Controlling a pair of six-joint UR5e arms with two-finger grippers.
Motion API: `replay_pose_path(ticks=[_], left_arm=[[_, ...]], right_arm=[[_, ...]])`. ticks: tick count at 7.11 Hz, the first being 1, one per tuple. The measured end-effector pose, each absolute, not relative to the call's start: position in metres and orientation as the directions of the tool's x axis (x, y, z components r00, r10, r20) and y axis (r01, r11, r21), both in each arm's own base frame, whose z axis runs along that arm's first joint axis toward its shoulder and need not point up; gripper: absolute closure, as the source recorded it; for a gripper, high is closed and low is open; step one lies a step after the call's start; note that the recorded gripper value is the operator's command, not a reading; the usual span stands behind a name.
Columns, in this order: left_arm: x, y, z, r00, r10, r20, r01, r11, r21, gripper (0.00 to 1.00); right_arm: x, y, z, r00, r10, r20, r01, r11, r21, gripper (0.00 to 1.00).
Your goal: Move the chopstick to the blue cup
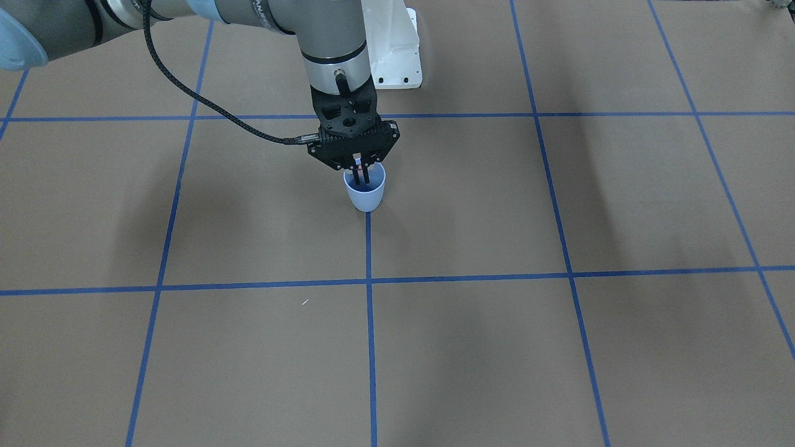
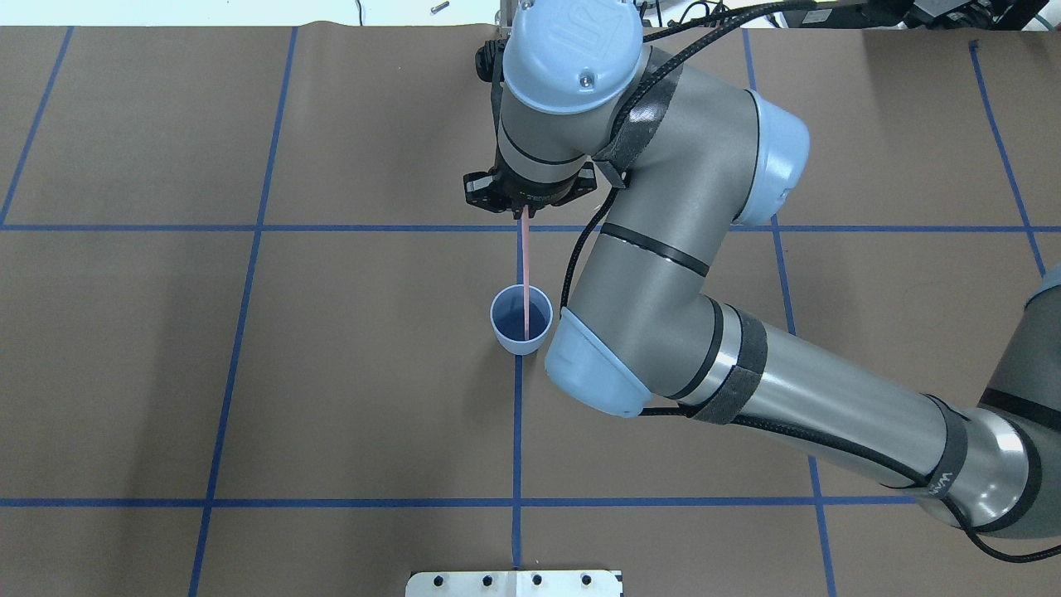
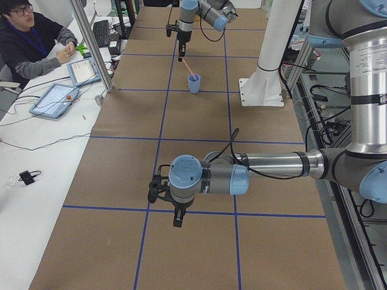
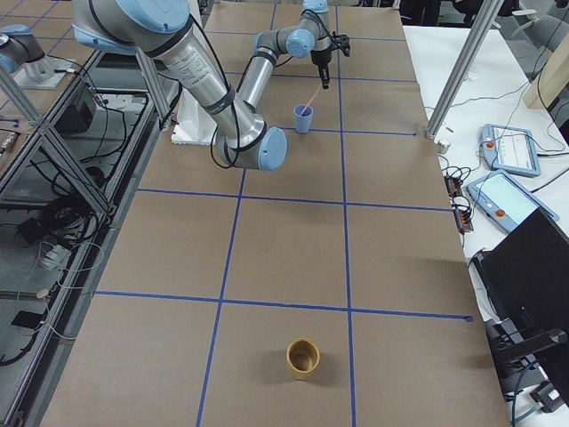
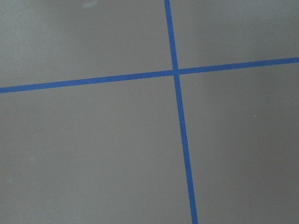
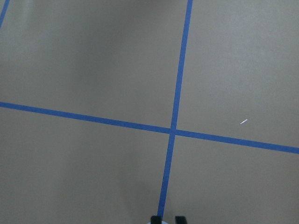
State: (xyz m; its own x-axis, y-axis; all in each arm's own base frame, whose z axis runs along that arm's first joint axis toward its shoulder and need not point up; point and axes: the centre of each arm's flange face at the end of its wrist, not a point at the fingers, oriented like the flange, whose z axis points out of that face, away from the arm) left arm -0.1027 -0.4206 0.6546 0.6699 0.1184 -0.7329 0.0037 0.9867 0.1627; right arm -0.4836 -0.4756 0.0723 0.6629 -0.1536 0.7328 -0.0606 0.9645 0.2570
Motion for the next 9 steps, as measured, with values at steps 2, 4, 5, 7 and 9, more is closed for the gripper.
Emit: replay_pose_path(ticks=[2,4,5,7,9], left_arm=[[-0.102,-0.420,0.655,0.670,0.118,-0.733,0.003,0.987,0.162,0.01],[-0.103,-0.420,0.655,0.670,0.117,-0.733,0.004,0.987,0.161,0.01],[-0.103,-0.420,0.655,0.669,0.117,-0.734,0.004,0.987,0.161,0.01],[-0.103,-0.420,0.654,0.669,0.119,-0.734,0.004,0.987,0.163,0.01],[-0.102,-0.417,0.653,0.667,0.116,-0.736,0.006,0.987,0.160,0.01]], right_arm=[[-0.488,-0.473,0.076,0.671,-0.150,0.726,-0.065,0.964,0.259,0.00],[-0.484,-0.472,0.070,0.661,-0.122,0.740,-0.092,0.966,0.242,0.00],[-0.472,-0.476,0.065,0.649,-0.111,0.752,-0.103,0.967,0.231,0.00],[-0.421,-0.515,0.075,0.624,-0.065,0.779,-0.111,0.979,0.171,0.00],[-0.354,-0.570,0.138,0.672,-0.091,0.735,-0.080,0.978,0.195,0.00]])
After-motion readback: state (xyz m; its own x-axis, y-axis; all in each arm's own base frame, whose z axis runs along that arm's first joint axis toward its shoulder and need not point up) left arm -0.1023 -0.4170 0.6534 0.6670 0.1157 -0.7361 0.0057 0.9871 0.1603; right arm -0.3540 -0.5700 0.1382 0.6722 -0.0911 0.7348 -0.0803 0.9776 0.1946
